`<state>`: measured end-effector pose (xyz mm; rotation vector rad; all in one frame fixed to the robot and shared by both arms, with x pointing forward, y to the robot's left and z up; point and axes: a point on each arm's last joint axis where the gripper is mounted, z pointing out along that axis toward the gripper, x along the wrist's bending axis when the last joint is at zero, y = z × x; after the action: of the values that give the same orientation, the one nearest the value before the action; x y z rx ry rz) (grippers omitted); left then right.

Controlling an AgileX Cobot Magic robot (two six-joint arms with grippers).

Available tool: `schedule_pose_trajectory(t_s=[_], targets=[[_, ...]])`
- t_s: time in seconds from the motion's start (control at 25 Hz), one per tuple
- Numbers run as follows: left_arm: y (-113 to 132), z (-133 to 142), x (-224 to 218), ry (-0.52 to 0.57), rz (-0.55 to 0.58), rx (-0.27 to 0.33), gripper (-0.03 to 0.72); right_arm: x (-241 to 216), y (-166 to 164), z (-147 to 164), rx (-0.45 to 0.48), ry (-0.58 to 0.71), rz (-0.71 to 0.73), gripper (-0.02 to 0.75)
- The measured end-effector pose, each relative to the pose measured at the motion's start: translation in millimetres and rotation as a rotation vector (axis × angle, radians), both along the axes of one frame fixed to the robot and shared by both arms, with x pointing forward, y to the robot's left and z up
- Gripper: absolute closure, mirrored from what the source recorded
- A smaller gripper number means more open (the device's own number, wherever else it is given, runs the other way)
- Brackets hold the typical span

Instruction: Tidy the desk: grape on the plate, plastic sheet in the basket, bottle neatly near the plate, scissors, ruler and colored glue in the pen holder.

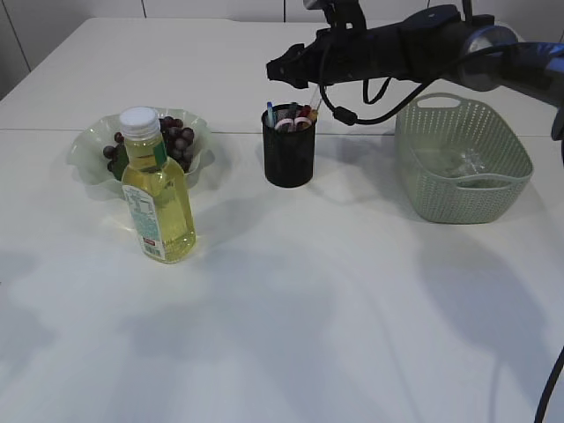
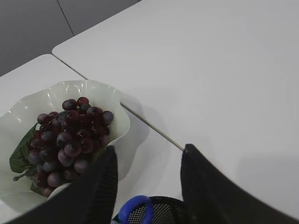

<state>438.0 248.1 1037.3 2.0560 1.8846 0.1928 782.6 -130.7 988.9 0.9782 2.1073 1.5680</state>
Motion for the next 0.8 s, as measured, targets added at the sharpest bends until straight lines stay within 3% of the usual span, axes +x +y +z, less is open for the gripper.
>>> schedule_pose_trajectory(t_s=[0.2,0.36,0.8], targets=[[0.0,0.0,0.0,0.0,0.0,0.0,0.38,-0.8,0.4,1.0,0.009,0.012,0.003,0.361],[0.0,0.0,0.0,0.0,0.0,0.0,0.38,-6.4,-4.1,18.6,0.008,0.105,-0.056,0.361],[0.0,0.0,0.0,0.0,0.0,0.0,0.38,-64.8,-49.9,92.6,-0.362,0.495,-0.357,0.374]])
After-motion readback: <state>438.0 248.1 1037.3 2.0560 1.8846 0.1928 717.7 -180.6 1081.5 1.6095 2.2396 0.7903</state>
